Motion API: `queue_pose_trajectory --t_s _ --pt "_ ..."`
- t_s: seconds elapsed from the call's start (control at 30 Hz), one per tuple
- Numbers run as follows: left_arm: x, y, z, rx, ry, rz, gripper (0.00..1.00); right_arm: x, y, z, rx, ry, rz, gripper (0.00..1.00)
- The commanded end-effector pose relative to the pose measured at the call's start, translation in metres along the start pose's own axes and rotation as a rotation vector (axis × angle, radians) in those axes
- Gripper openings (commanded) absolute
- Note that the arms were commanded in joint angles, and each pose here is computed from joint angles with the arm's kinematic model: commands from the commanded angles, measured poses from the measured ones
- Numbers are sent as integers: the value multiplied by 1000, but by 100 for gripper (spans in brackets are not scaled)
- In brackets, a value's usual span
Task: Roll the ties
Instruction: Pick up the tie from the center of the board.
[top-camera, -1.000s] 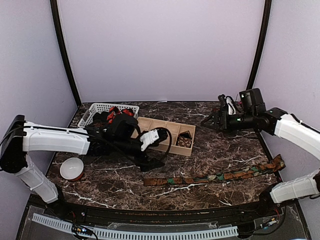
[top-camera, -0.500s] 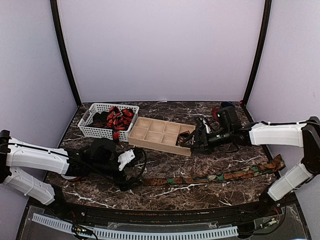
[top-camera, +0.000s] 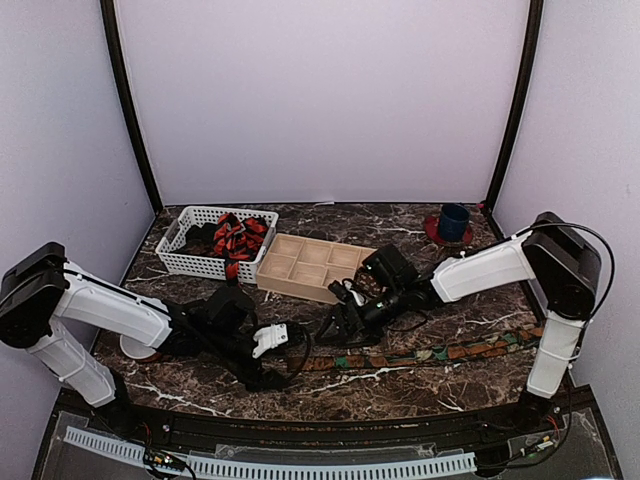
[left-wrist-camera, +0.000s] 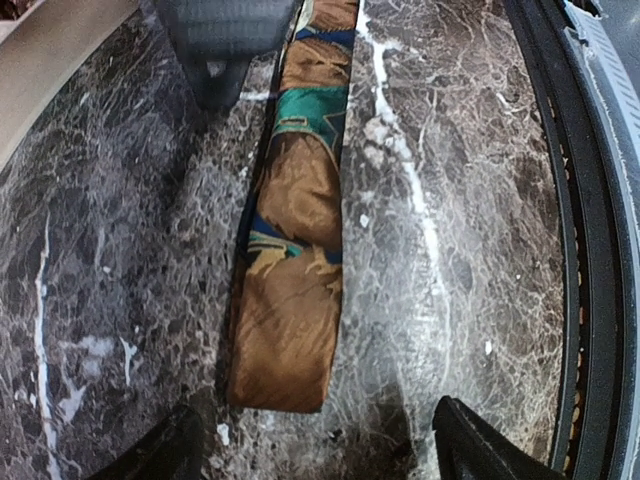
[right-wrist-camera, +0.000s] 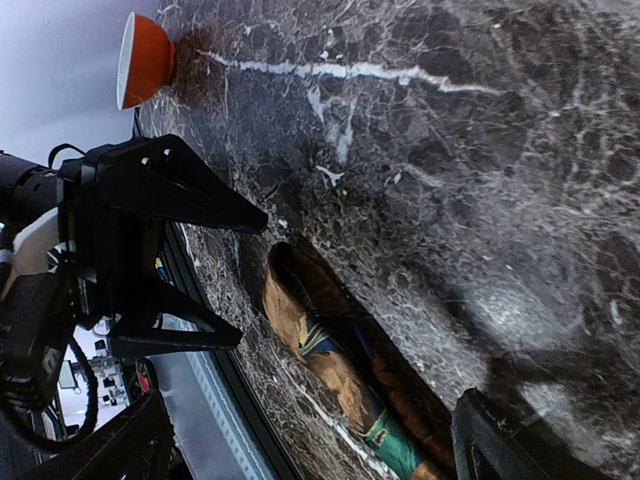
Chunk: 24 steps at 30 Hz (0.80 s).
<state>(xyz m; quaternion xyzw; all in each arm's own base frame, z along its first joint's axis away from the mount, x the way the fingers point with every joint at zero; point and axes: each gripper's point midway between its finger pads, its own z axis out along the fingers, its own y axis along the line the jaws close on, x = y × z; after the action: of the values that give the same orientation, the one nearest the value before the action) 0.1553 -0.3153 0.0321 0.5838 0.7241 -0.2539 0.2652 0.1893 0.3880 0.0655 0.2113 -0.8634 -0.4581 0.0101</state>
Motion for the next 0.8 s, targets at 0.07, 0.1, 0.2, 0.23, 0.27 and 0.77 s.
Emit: queue_pose_trajectory --t_s 0.07,0.1,0.2,0.23,0.27,0.77 --pt "-14 -3 3 28 -92 68 79 5 18 21 -12 61 -24 97" --pt "-13 -3 3 29 -94 70 78 4 21 20 -8 67 -19 97" --pt "-9 -2 3 26 -102 72 74 6 31 10 -13 63 -26 97" --pt "-8 -2 3 27 -106 71 73 5 36 6 -21 52 -38 97" --pt "-9 -2 2 28 -110 72 73 5 39 3 -24 48 -43 97" --pt "-4 -1 -1 18 -123 73 73 -33 36 -33 42 -162 -89 97"
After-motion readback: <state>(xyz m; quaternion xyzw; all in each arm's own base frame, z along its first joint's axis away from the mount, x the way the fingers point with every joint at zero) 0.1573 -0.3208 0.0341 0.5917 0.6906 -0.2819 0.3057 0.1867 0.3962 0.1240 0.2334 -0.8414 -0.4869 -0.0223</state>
